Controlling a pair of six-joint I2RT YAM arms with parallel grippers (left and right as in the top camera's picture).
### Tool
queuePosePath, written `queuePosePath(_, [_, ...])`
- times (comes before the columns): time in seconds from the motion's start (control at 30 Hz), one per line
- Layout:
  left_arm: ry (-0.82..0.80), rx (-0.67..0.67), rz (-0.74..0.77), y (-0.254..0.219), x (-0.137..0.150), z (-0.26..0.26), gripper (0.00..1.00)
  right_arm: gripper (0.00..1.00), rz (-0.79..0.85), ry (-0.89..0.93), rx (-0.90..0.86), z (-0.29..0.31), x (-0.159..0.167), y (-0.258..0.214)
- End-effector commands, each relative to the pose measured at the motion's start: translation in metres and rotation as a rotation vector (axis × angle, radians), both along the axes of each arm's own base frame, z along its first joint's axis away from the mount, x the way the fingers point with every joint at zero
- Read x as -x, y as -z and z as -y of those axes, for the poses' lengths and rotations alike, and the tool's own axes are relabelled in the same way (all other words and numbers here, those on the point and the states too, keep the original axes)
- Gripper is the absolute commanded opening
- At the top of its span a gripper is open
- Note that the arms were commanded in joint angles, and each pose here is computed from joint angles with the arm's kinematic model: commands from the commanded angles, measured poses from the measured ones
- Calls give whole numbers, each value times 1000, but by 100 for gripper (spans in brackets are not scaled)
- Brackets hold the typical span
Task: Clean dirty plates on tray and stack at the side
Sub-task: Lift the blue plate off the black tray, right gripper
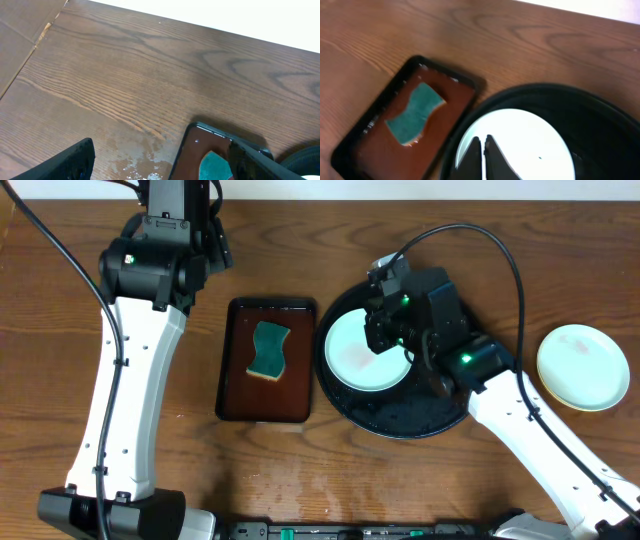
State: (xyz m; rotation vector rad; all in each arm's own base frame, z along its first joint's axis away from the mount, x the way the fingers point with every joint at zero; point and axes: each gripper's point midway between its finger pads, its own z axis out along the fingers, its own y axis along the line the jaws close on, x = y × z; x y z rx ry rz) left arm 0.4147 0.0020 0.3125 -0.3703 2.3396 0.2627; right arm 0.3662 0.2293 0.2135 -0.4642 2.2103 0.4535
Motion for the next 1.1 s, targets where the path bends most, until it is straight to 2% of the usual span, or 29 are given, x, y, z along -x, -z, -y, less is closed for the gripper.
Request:
queuePosePath(0.0, [-11,-30,6,-4,0,-5,85,19,21,101,51,21,-8,-6])
queuePosePath(0.07, [-11,-30,6,-4,0,-5,85,29,-22,133,76,37,-9,4])
queuePosePath(0.17, [-11,-30,6,-4,0,-5,85,37,-93,179,115,59,-11,24])
queuePosePath(0.4, [-11,-30,6,-4,0,-5,85,41,-294,265,210,98,-18,92])
queuePosePath(0.6, [-11,-30,6,-4,0,-5,85,37,-443,302,259,117,-26,160])
queuePosePath(0.77, [-11,-30,6,-4,0,-5,85,34,-529,176,163,95,-29,204])
queuePosePath(0.83, [-11,-30,6,-4,0,-5,85,29,-542,163,143,91,-30,212])
queuePosePath(0.87, [-11,-30,6,-4,0,-5,85,18,-544,163,142,91,-31,215])
queuePosePath(0.9, [-11,-30,6,-4,0,-5,85,2,-542,164,142,91,-31,215])
queuePosePath(1.07, [-11,-30,6,-4,0,-5,85,1,-435,172,102,91,-49,173])
